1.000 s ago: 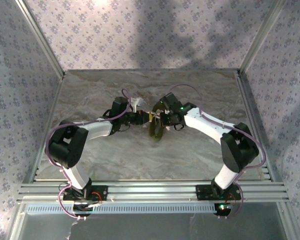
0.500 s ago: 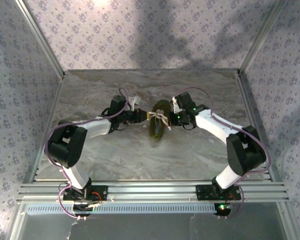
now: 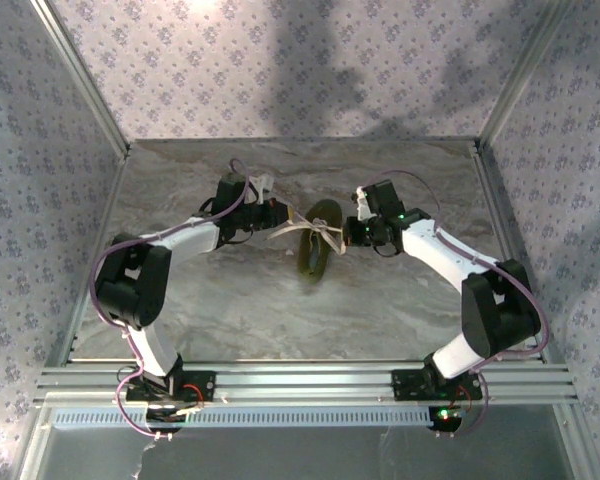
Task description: Tie the shoes
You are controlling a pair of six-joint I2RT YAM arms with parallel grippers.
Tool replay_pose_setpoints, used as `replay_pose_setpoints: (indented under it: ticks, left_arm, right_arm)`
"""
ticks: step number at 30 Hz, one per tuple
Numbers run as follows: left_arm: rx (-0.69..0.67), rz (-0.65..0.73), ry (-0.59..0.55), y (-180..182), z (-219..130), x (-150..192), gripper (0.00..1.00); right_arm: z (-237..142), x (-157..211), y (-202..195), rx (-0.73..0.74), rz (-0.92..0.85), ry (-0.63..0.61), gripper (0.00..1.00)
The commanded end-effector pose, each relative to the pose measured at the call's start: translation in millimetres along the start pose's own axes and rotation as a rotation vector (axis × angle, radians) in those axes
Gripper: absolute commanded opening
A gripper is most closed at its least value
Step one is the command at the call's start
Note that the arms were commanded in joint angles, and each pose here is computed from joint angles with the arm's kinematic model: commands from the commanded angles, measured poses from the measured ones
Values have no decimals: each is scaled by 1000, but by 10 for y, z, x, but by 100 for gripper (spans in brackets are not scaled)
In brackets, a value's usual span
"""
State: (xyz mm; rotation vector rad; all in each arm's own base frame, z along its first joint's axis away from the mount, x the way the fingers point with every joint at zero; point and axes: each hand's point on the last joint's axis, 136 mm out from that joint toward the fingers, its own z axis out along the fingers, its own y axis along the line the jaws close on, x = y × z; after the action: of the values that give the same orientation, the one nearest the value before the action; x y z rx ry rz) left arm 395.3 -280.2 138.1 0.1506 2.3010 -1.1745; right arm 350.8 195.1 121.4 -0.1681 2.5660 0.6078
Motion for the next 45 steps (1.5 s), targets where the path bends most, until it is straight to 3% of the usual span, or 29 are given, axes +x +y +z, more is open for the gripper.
replay_pose_setpoints:
  ticks: [1,21,24,29,32,36,40,45]
  left_arm:
    - [-51,-9,-15,160,-16,-79,0]
    - [-139,-65,-41,504,-177,16,0]
    - [-96,-54,-33,434,-157,27,0]
    - [-10,-7,7,228,-64,85,0]
    - [6,6,23,172,-21,121,0]
    - [12,4,27,162,-1,137,0]
    - [14,4,29,154,0,144,0]
    - [21,0,31,150,15,144,0]
  right_arm:
    - [-103,-19,-133,56,29,-17,0]
    - [-299,75,-693,345,153,-29,0]
    - [-250,75,-570,282,121,-25,0]
    - [-122,10,3,99,-95,-15,0]
    - [-31,-44,179,82,-222,-5,23]
    - [116,-149,130,91,-286,20,26]
    - [271,-41,105,38,-351,82,39]
    - [353,-125,91,17,-385,83,46]
